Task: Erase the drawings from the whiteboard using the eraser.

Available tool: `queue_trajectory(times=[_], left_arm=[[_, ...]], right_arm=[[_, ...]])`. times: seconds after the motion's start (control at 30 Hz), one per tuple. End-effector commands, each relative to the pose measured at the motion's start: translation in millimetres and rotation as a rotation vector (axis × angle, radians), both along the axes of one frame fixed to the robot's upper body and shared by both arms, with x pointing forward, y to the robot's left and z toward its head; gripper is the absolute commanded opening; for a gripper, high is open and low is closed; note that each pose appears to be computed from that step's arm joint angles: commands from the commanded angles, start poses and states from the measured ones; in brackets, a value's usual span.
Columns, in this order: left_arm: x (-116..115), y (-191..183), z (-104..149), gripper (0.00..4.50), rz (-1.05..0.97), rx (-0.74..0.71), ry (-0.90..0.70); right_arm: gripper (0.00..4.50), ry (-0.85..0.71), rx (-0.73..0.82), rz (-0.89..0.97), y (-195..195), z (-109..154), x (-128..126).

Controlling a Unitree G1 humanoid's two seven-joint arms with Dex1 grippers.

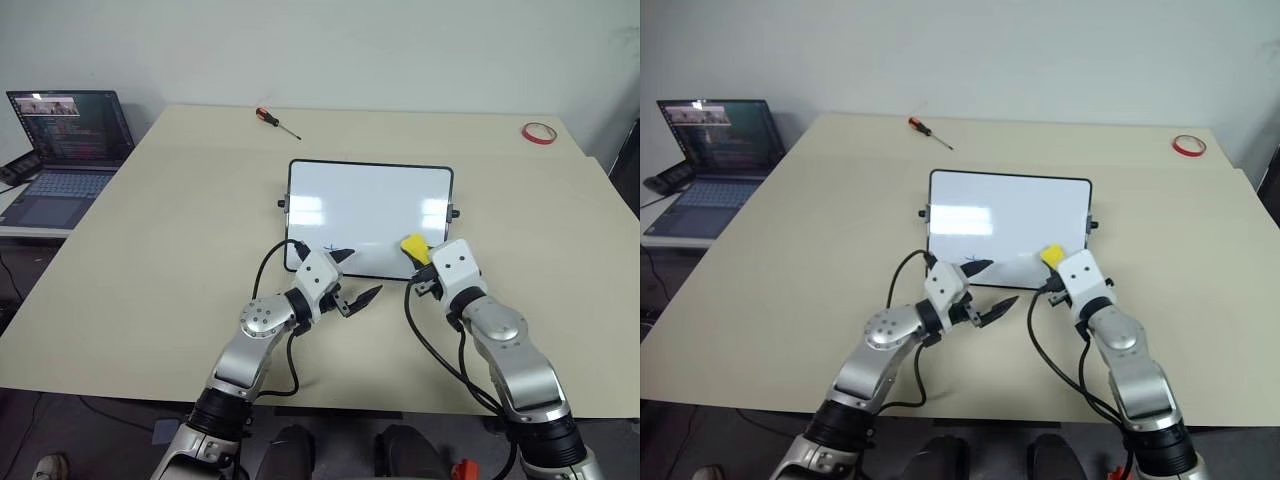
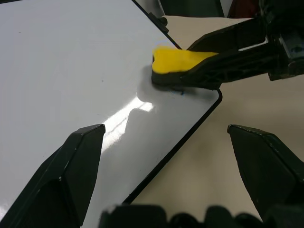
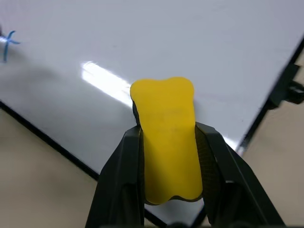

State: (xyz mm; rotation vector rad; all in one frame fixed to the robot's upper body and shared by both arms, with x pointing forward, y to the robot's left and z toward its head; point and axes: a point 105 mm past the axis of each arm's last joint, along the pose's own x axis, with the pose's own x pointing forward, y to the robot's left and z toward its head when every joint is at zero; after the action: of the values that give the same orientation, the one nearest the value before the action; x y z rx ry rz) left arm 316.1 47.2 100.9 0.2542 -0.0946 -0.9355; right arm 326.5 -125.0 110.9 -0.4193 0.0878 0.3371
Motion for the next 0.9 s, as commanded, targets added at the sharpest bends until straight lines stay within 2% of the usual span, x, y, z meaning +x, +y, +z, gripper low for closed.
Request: queue_trajectory(times=[0.03, 0.27, 0.63, 0.77, 0.9], left_arm=[[-2, -1, 11, 4.5, 0.0, -0.016, -0.04], [-3, 2, 12, 4.5, 0.018, -0.015, -0.04], [-4, 2, 10, 4.5, 0.012, -0.012, -0.034], [-5, 1, 10, 4.5, 0.008, -0.011, -0.032], [-4, 5, 9, 4.5, 0.036, -0.016, -0.031]], right_arm=[[1.18, -0.003, -0.047, 0.016, 2, -1, 3], [1.18, 0.058, -0.199, -0.067, -32, -17, 1], [1.18, 0.141, -0.234, -0.118, -62, -33, -29], [1.18, 0.115, -0.211, -0.127, -62, -27, -28], [1.18, 0.003, -0.114, -0.113, -52, -2, -21]])
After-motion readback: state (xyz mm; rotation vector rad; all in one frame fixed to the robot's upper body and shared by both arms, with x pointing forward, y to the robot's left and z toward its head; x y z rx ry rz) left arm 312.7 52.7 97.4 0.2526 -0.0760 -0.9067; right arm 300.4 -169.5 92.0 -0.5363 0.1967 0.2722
